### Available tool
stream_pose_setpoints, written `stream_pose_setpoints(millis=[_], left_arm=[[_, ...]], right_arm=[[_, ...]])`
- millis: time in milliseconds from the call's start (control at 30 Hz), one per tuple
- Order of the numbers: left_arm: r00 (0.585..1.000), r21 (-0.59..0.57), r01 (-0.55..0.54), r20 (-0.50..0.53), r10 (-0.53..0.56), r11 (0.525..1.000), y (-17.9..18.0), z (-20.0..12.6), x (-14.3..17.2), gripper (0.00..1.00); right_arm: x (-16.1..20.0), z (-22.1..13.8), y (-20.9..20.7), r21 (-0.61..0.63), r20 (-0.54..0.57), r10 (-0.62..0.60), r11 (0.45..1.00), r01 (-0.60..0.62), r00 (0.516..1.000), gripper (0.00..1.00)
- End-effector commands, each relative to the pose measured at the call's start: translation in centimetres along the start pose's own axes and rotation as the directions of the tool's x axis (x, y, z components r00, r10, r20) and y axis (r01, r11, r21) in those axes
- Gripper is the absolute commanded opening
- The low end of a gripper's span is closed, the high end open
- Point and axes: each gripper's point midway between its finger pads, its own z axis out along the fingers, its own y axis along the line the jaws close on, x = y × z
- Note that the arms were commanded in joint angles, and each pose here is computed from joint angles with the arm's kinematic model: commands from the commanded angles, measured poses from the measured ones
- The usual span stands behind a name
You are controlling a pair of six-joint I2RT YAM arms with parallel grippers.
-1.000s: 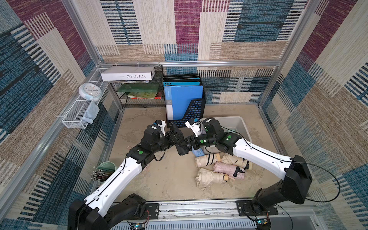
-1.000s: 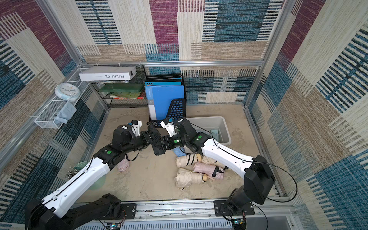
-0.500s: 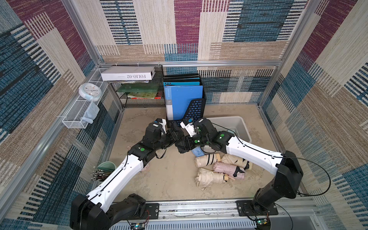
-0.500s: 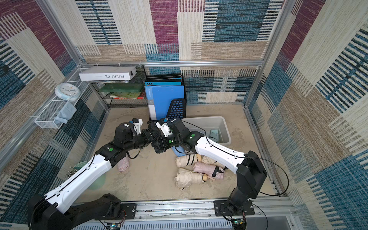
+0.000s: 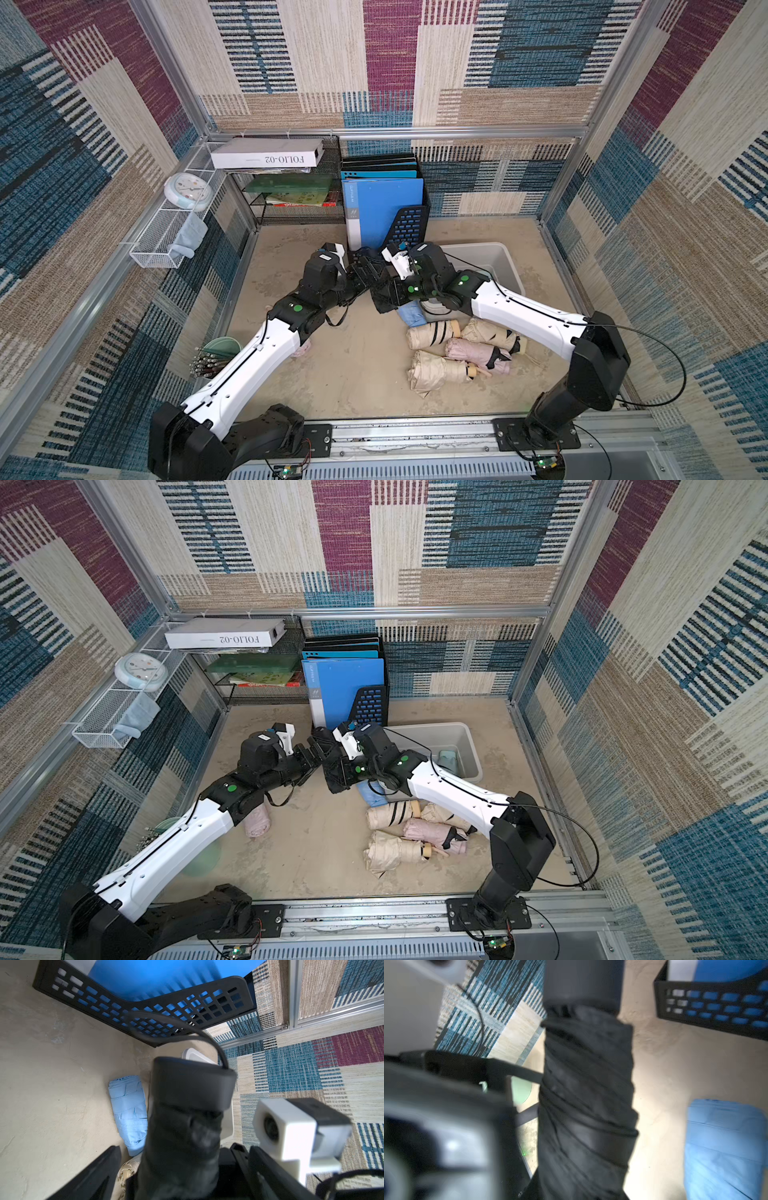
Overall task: Put the umbrella into the storage box
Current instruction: Place the umbrella in the storage box.
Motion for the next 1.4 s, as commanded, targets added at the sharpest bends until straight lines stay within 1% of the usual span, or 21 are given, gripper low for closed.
stream_pose_setpoints(millis=[0, 67, 100, 167, 233, 300, 367, 400, 467, 533, 700, 767, 900, 933, 1000, 1067, 1200, 1267, 1300, 1367], left_arm=[[0.996, -0.050, 0.009, 0.090, -0.005, 0.999, 0.5, -0.9, -1.6, 0.99], [0.994, -0.058, 0.016, 0.105, -0.010, 0.998, 0.8, -0.8, -1.8, 0.99], [0.995, -0.047, 0.007, 0.096, -0.003, 0.999, 0.6, -0.5, -1.7, 0.99], [0.999, -0.026, 0.002, 0.047, -0.001, 1.000, 0.4, 0.8, -1.0, 0.97], [1.000, -0.017, -0.001, -0.020, 0.001, 1.000, 0.2, 2.4, 0.1, 0.95], [0.996, -0.015, -0.034, -0.087, 0.033, 0.999, -0.4, 4.0, 1.5, 0.94], [0.987, -0.033, -0.057, -0.149, 0.051, 0.998, -0.5, 5.8, 2.9, 0.91], [0.982, -0.039, -0.060, -0.179, 0.052, 0.997, -0.5, 6.6, 3.6, 0.90], [0.973, -0.045, -0.067, -0.225, 0.055, 0.997, -0.5, 8.1, 4.8, 0.87], [0.965, -0.039, -0.076, -0.254, 0.064, 0.996, -0.6, 9.3, 5.7, 0.86], [0.938, -0.005, -0.106, -0.333, 0.098, 0.994, -1.3, 11.8, 7.1, 0.79], [0.929, 0.005, -0.116, -0.354, 0.111, 0.993, -1.5, 12.4, 7.5, 0.76], [0.916, 0.026, -0.124, -0.381, 0.124, 0.992, -1.8, 13.1, 8.1, 0.70], [0.915, 0.029, -0.126, -0.384, 0.128, 0.992, -1.9, 13.2, 8.1, 0.70], [0.914, 0.025, -0.128, -0.385, 0.128, 0.991, -1.8, 13.3, 8.2, 0.69], [0.916, 0.018, -0.126, -0.382, 0.123, 0.992, -1.6, 13.4, 8.2, 0.68], [0.920, 0.013, -0.126, -0.373, 0.122, 0.992, -1.4, 13.3, 8.2, 0.67], [0.920, 0.012, -0.134, -0.369, 0.129, 0.991, -1.4, 13.1, 8.1, 0.67], [0.921, 0.015, -0.139, -0.366, 0.135, 0.990, -1.5, 12.9, 8.0, 0.67], [0.923, 0.010, -0.152, -0.357, 0.145, 0.988, -1.6, 12.3, 7.7, 0.68]], right_arm=[[-1.7, -2.0, -2.0, 0.059, 0.050, 0.036, 0.997, -0.039, 0.998, 0.18], [-2.3, -4.0, -4.5, 0.129, 0.063, 0.059, 0.989, -0.067, 0.996, 0.18], [-2.5, -5.2, -6.0, 0.174, 0.070, 0.070, 0.981, -0.082, 0.995, 0.17], [-2.7, -7.9, -9.1, 0.272, 0.081, 0.079, 0.957, -0.099, 0.994, 0.18], [-2.6, -10.8, -12.0, 0.377, 0.084, 0.079, 0.920, -0.105, 0.993, 0.18], [-1.4, -13.2, -15.0, 0.489, 0.051, 0.082, 0.867, -0.097, 0.995, 0.19], [0.7, -14.5, -17.8, 0.576, -0.008, 0.115, 0.813, -0.089, 0.993, 0.19], [1.6, -14.9, -19.1, 0.609, -0.032, 0.137, 0.788, -0.089, 0.990, 0.19], [2.8, -15.1, -20.8, 0.643, -0.059, 0.160, 0.761, -0.085, 0.985, 0.19], [3.0, -14.8, -22.1, 0.654, -0.050, 0.178, 0.750, -0.102, 0.983, 0.19], [2.6, -12.8, -24.6, 0.648, -0.045, 0.196, 0.752, -0.120, 0.980, 0.18], [2.8, -12.2, -25.4, 0.648, -0.070, 0.199, 0.754, -0.107, 0.977, 0.18], [4.3, -11.7, -27.2, 0.668, -0.151, 0.223, 0.741, -0.066, 0.963, 0.18], [4.7, -11.5, -27.4, 0.665, -0.168, 0.221, 0.744, -0.055, 0.961, 0.18], [5.6, -10.6, -27.3, 0.624, -0.196, 0.217, 0.780, -0.048, 0.956, 0.19], [5.9, -10.0, -27.4, 0.588, -0.199, 0.218, 0.806, -0.062, 0.955, 0.21], [6.0, -9.3, -28.4, 0.571, -0.181, 0.235, 0.816, -0.092, 0.955, 0.23], [6.0, -8.9, -28.9, 0.559, -0.176, 0.243, 0.822, -0.106, 0.954, 0.27], [5.9, -8.8, -29.1, 0.558, -0.173, 0.244, 0.823, -0.109, 0.954, 0.31], [6.2, -8.8, -29.8, 0.581, -0.178, 0.260, 0.807, -0.112, 0.949, 0.46]])
